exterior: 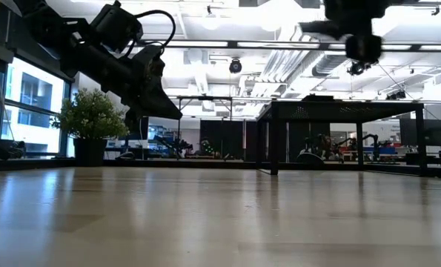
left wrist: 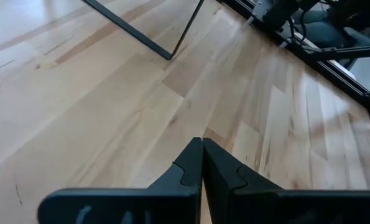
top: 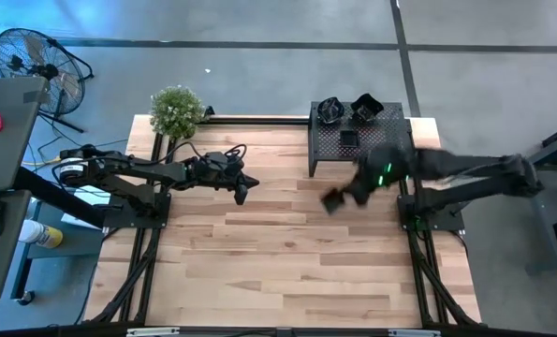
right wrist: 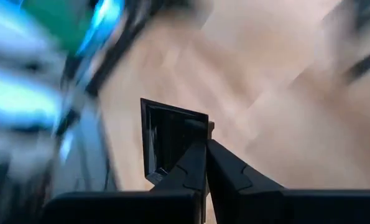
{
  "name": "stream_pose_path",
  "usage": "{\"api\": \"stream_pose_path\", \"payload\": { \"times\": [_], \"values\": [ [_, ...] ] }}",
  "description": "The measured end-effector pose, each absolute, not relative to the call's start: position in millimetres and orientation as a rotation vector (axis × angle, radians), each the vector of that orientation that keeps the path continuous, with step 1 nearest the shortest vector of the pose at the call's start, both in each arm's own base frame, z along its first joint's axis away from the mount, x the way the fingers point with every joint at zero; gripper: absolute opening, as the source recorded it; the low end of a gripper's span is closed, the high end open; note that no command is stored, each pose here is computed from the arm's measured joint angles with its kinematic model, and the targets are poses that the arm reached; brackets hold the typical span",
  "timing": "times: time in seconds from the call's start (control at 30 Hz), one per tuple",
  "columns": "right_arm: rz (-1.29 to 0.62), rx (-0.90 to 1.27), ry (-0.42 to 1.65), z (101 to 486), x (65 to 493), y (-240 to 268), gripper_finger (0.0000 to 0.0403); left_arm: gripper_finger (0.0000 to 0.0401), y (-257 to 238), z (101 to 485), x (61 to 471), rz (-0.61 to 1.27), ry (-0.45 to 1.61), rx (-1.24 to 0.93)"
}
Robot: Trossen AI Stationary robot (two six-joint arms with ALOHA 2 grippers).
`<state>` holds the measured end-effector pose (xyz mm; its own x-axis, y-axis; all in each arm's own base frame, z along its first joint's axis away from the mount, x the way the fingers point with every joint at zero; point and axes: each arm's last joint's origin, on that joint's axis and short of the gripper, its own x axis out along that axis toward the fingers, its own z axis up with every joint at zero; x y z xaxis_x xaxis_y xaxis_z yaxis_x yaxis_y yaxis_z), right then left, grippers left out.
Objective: Pick & Place Mini shaped plates
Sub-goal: Stack the black square plate on top of the black square plate on the shelf
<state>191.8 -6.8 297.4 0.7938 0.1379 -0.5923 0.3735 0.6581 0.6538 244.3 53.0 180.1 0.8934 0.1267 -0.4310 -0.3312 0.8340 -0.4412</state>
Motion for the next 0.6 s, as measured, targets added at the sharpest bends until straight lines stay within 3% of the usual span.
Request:
{"api": "stream_pose_path", "payload": {
  "times": [0.13,0.27,0.6],
  "values": [
    [-0.417,0.914,0.516,329,177,-56,0.0004,0.0001,53,181,245,0.244,0.397,-0.495],
    [-0.64,0.967,0.472,333,158,-103,0.0004,0.0001,53,181,245,0.241,0.396,-0.478],
    [-0.76,1.158,0.473,306,137,-166,0.0005,0.0001,53,180,244,0.242,0.401,-0.479]
  ]
}}
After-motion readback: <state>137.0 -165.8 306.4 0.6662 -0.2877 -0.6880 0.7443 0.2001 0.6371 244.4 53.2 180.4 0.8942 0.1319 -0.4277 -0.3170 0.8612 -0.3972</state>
